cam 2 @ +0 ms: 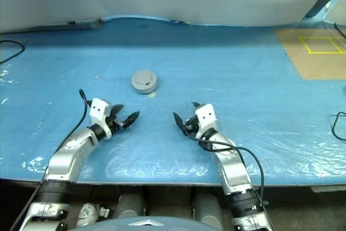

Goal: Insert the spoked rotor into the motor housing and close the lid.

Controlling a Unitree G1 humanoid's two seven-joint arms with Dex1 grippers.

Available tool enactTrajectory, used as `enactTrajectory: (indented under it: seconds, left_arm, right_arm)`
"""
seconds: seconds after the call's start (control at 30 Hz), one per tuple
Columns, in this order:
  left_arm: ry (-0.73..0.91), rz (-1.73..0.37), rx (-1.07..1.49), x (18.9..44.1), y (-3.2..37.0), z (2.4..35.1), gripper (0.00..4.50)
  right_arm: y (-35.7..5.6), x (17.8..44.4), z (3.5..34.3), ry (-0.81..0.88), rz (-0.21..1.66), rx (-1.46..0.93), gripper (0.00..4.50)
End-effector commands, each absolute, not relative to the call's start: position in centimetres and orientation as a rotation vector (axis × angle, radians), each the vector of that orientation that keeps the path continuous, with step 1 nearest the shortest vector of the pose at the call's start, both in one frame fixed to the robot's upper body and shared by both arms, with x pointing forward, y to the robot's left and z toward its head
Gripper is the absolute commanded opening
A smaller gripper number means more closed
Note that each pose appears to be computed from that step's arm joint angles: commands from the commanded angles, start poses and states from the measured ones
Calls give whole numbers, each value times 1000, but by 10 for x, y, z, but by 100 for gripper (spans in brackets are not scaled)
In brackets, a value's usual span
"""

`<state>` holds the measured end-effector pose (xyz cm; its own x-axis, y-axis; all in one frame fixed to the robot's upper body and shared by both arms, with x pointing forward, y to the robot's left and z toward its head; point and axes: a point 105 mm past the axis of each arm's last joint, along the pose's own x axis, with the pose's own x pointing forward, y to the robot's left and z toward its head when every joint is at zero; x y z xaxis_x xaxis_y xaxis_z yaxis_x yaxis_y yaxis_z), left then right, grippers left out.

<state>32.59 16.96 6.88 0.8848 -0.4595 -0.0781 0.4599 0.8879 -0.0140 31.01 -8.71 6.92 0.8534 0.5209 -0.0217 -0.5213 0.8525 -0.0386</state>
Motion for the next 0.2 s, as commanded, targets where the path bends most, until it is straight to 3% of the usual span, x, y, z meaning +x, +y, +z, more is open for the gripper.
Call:
enactTrajectory:
  seconds: [0.03,0.2]
  left_arm:
    - [-73,-430,88,322,171,90,449]
    - [-107,-422,139,320,167,87,449]
  right_arm:
    - [-87,306,88,-75,541,-42,450]
    - [-89,306,89,-79,544,-48,450]
